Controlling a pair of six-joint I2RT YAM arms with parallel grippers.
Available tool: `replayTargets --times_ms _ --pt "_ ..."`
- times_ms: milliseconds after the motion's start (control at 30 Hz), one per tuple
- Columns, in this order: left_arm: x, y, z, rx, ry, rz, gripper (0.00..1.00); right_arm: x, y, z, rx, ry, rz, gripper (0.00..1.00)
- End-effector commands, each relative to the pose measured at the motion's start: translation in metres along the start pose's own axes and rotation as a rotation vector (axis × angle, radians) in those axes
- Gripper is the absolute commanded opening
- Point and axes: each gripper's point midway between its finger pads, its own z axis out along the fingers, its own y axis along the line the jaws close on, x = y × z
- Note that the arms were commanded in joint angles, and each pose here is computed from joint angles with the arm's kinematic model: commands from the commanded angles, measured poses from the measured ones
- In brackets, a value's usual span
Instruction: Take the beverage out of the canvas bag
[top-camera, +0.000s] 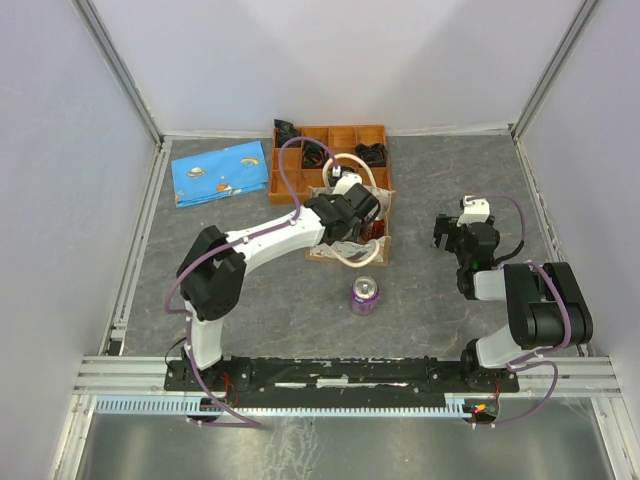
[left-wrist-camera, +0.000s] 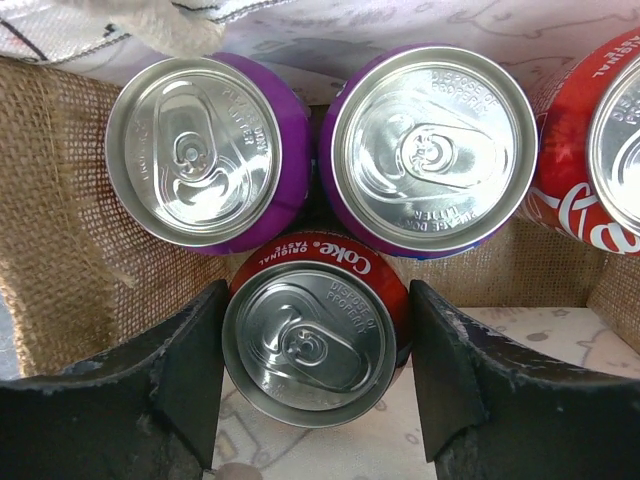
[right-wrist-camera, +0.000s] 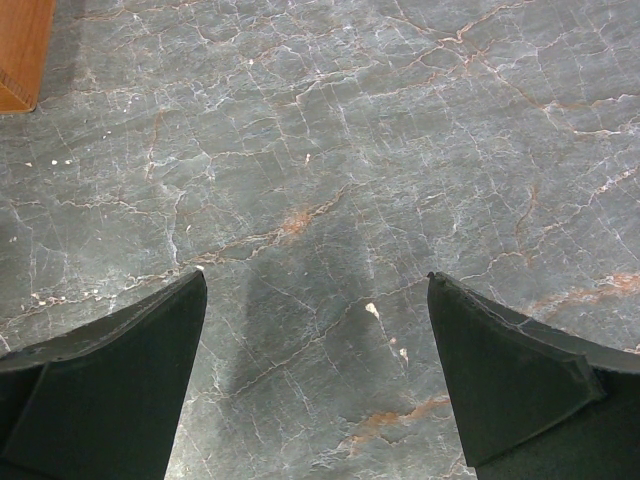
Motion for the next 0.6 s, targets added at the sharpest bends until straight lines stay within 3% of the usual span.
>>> replayTargets --times_ms 0,267,567 --pt "0.007 0.024 0.013 -0.094 0.034 0.051 0.05 -0.020 0.001 0.005 0.004 -0.054 -0.014 0.99" --pt "-0.016 0.012 -0.017 0.029 -0.002 0.087 0.03 -0.020 0.001 0.005 0.004 -0.053 -0.013 0.99" --pt "-0.103 0.017 -0.089 0.135 -0.285 0.028 0.03 -0.020 0.000 0.005 0.006 -0.054 -0.014 0.99"
